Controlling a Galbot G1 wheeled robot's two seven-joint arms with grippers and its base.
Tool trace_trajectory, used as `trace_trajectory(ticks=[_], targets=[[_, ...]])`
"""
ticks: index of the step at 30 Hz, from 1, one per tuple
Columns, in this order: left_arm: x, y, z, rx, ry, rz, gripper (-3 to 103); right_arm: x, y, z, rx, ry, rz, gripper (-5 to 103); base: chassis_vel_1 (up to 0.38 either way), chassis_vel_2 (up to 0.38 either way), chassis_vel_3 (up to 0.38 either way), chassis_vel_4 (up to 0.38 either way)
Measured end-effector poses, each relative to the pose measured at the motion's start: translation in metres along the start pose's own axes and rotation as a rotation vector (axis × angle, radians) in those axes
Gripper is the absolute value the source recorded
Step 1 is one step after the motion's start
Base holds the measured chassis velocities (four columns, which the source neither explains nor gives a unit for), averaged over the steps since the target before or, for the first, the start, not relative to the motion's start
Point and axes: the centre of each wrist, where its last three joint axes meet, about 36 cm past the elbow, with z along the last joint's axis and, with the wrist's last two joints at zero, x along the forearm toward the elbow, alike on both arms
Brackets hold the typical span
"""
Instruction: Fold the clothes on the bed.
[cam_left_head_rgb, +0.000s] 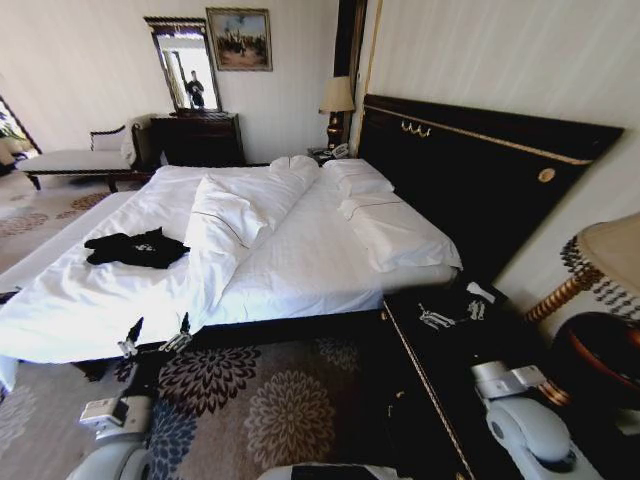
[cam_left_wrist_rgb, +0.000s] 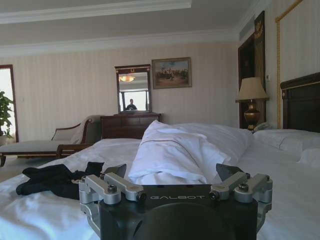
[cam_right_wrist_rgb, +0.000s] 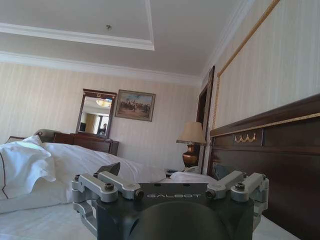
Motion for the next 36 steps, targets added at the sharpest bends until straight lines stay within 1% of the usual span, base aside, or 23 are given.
trace_trajectory(ticks=[23,29,36], targets=[[0.0022,-0.0009,0.0010,-0.006,-0.004,-0.002,100,0.0002,0.0003,0.0051,-0.005,-0.013,0.003,100,-0.190,0.191,0.183,-0.179],[0.0025,-0.0012,0.0014,-0.007,-0.004,-0.002,100,0.0003,0.0017,0.0053,-0.009,-0.016,0.007,100,-0.111,0.110,0.063,-0.087],[0.0030,-0.0005,0.0014,-0.010,-0.004,0.000,100,0.0014,0.0022,0.0059,-0.009,-0.014,0.010,100,0.000,0.000,0.000,0.000]])
